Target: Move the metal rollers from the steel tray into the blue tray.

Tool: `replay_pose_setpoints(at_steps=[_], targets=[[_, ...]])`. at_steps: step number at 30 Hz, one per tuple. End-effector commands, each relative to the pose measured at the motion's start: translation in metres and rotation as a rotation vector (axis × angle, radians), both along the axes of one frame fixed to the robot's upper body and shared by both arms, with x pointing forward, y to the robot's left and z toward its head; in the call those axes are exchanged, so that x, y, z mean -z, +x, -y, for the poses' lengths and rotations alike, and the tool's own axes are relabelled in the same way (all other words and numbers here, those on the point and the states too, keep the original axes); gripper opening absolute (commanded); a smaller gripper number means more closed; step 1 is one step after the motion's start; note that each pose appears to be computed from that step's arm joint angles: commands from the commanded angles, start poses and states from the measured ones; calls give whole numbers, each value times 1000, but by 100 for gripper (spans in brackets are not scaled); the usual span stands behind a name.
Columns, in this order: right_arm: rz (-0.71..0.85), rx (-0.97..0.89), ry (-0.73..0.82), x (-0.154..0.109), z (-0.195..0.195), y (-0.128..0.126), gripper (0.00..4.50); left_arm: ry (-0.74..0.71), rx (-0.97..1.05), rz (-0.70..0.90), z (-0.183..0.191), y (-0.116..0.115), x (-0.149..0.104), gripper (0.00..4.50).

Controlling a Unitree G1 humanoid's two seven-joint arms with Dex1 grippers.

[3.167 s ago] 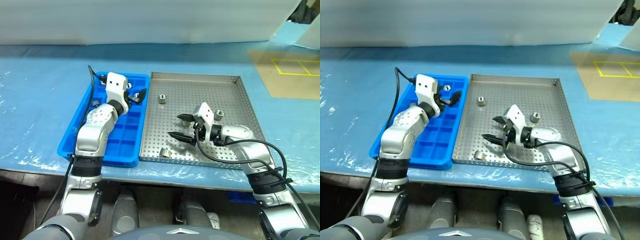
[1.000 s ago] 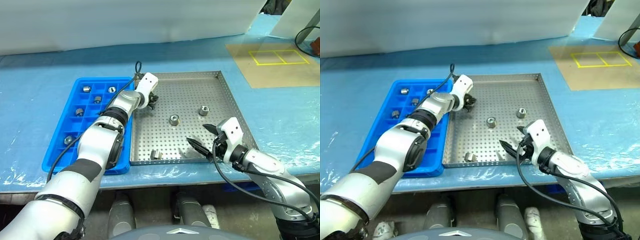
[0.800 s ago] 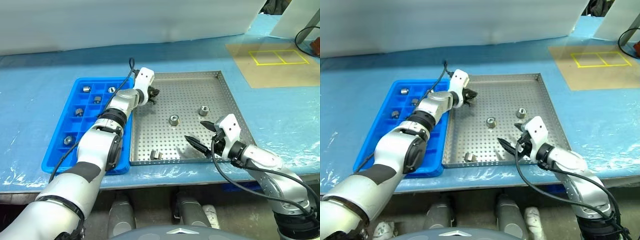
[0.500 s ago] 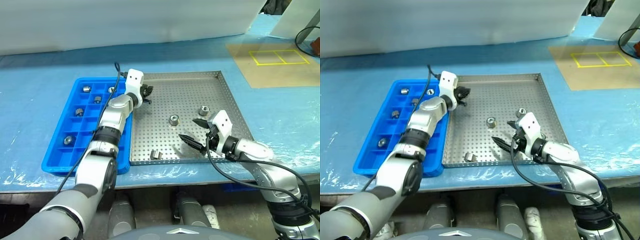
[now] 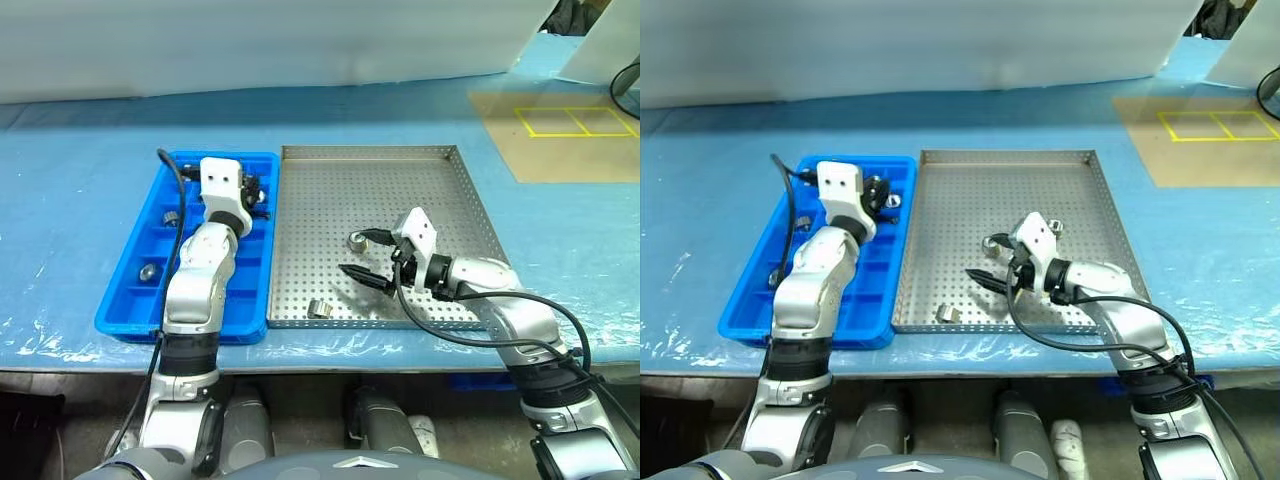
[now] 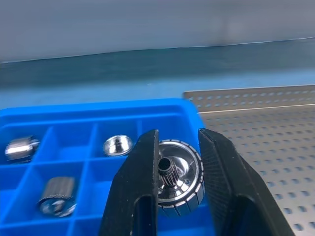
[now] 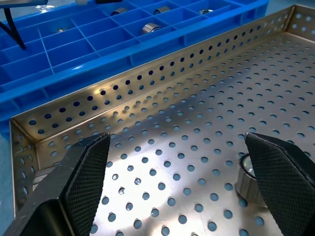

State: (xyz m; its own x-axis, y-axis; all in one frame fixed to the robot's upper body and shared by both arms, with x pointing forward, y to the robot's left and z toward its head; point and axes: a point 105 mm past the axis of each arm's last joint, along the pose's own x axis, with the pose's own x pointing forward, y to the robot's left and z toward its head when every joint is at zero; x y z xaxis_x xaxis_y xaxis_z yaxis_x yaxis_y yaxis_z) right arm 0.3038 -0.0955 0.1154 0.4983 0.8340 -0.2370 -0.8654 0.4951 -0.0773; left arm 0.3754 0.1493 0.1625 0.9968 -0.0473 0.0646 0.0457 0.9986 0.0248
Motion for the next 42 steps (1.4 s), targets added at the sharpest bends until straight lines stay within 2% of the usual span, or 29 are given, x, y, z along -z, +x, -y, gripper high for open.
replay_pose_setpoints(at_steps=[1, 9, 17, 28, 32, 42], targets=[[56, -31, 4, -12, -5, 3, 450, 45, -112, 79, -14, -6, -19, 89], [47, -56, -8, -8, -6, 3, 450, 129, -317, 92, -36, -14, -18, 89], [35, -87, -24, -6, -6, 4, 450, 117, -374, 81, -45, -33, -16, 89], [22, -161, -27, -3, -17, 8, 450, 82, -442, -10, -55, -61, 2, 89], [23, -182, -27, -3, -21, 9, 450, 69, -422, -50, -54, -63, 11, 89], [30, -199, -28, -3, -24, 12, 450, 5, -263, -68, -38, -57, 17, 89]])
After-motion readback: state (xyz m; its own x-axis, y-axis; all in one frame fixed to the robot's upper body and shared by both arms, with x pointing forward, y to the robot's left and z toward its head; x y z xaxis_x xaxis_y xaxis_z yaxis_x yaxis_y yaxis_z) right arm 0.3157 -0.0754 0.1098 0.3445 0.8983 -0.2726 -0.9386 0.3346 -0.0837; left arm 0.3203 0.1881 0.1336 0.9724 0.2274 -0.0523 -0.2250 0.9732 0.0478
